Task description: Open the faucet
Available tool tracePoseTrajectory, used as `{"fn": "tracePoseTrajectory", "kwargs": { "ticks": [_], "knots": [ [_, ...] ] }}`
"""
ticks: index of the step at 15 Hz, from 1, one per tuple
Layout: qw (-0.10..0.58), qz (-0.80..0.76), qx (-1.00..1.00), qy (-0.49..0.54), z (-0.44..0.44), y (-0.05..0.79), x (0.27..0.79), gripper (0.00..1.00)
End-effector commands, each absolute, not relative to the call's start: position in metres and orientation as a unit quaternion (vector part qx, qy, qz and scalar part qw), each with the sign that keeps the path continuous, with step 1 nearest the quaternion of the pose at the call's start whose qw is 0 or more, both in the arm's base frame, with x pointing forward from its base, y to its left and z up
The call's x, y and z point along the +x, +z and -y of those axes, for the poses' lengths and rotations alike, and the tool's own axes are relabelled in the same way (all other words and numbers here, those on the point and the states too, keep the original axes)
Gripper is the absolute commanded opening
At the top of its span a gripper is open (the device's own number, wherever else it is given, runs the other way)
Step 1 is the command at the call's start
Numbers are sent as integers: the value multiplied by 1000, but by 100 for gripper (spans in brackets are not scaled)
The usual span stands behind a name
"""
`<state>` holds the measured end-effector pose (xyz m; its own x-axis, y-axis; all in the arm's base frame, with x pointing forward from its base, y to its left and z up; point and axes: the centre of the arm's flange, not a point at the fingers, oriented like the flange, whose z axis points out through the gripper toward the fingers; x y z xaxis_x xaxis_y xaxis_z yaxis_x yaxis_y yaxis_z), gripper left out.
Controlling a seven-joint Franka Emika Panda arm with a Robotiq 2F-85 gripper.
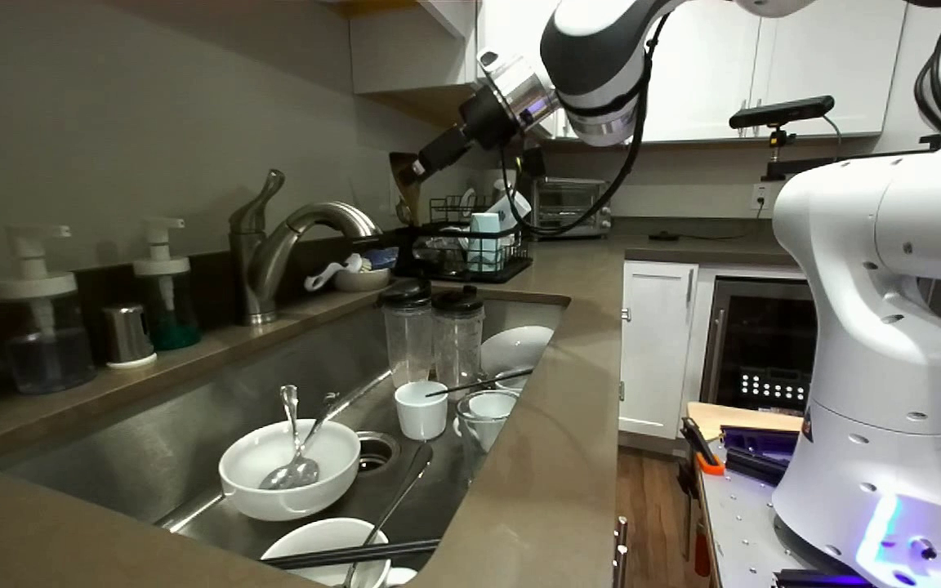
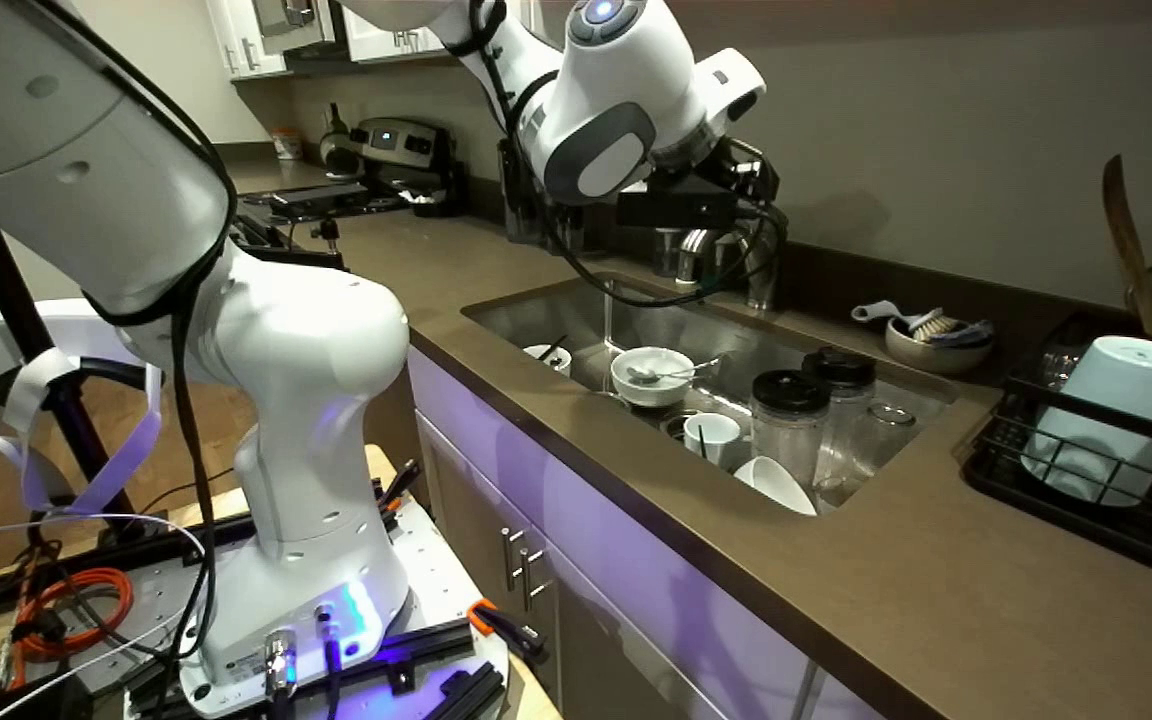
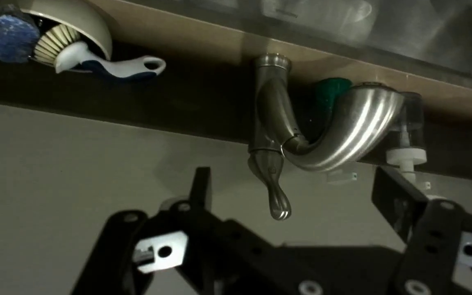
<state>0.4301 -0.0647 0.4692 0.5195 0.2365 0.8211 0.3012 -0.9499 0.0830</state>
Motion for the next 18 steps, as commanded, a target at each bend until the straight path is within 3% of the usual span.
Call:
{"fn": "tracePoseTrajectory", "kwargs": {
  "ticks": [1, 6, 13, 18],
  "knots": [
    [42, 152, -870, -467, 65, 469, 431, 100],
    [50, 149, -869, -469, 66, 470, 432, 100],
    [17, 66, -783, -618, 42, 465, 435, 100],
    [36, 54, -771, -634, 34, 497, 441, 100]
  ]
}}
